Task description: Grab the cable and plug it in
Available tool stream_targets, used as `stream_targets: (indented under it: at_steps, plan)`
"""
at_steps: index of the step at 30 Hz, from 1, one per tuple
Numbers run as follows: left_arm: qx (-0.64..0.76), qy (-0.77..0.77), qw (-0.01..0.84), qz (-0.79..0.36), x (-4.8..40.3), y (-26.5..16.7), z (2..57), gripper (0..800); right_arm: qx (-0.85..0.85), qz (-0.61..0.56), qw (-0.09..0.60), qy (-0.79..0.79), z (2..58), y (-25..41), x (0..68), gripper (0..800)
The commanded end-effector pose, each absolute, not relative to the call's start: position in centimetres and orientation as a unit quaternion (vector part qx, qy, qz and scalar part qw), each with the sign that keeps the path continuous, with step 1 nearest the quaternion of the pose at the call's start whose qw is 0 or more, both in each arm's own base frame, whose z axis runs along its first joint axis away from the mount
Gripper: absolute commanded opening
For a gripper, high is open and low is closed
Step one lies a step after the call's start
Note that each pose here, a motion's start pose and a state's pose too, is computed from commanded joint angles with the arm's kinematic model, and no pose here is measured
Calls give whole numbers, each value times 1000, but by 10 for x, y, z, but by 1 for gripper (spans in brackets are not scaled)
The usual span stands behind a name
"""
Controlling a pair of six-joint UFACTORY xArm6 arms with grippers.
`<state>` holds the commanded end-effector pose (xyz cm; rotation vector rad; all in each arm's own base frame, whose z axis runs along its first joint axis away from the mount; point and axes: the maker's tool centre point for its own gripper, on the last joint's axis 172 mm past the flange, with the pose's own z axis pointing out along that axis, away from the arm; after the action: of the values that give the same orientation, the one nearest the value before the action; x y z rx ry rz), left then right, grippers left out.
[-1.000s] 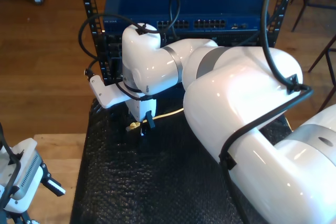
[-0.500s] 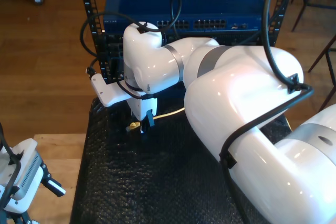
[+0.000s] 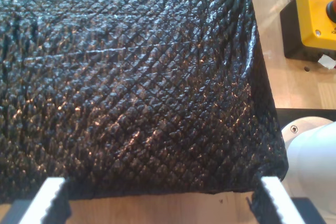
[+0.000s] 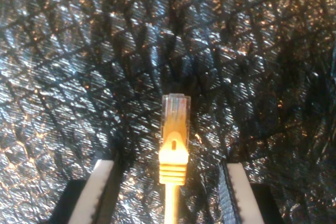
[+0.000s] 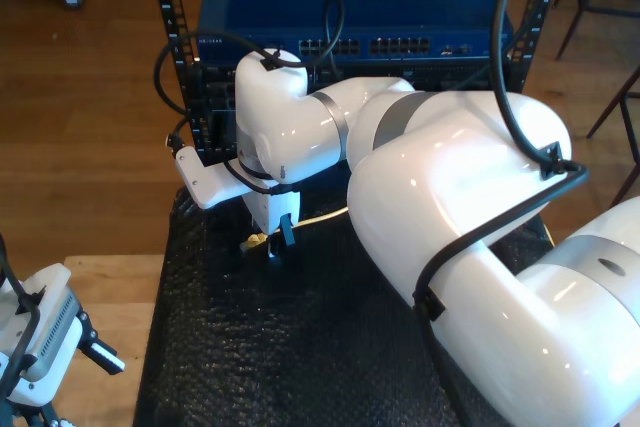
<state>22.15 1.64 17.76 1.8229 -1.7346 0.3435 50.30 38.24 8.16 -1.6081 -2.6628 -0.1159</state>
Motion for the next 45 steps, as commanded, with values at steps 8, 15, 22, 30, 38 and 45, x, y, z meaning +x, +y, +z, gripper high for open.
stream_targets:
  at_steps: [8, 15, 22, 30, 38, 45]
  plan:
    - [685, -652, 297, 129, 221, 16, 178, 800, -520, -37, 15, -853, 82, 382, 503, 375]
    - [685, -653, 296, 129, 221, 16, 178, 800, -520, -36, 15, -853, 81, 383, 502, 294]
    - [685, -653, 296, 129, 221, 16, 178, 800, -519, -36, 14, -854, 81, 383, 502, 275]
    - [685, -653, 296, 129, 221, 16, 178, 800, -519, -36, 14, -854, 81, 383, 502, 178]
    - [685, -653, 296, 129, 221, 16, 178, 800, -519, -34, 15, -854, 79, 382, 500, 10]
    - [686, -651, 297, 129, 222, 15, 180, 800, -545, -38, 16, -838, 96, 379, 500, 3]
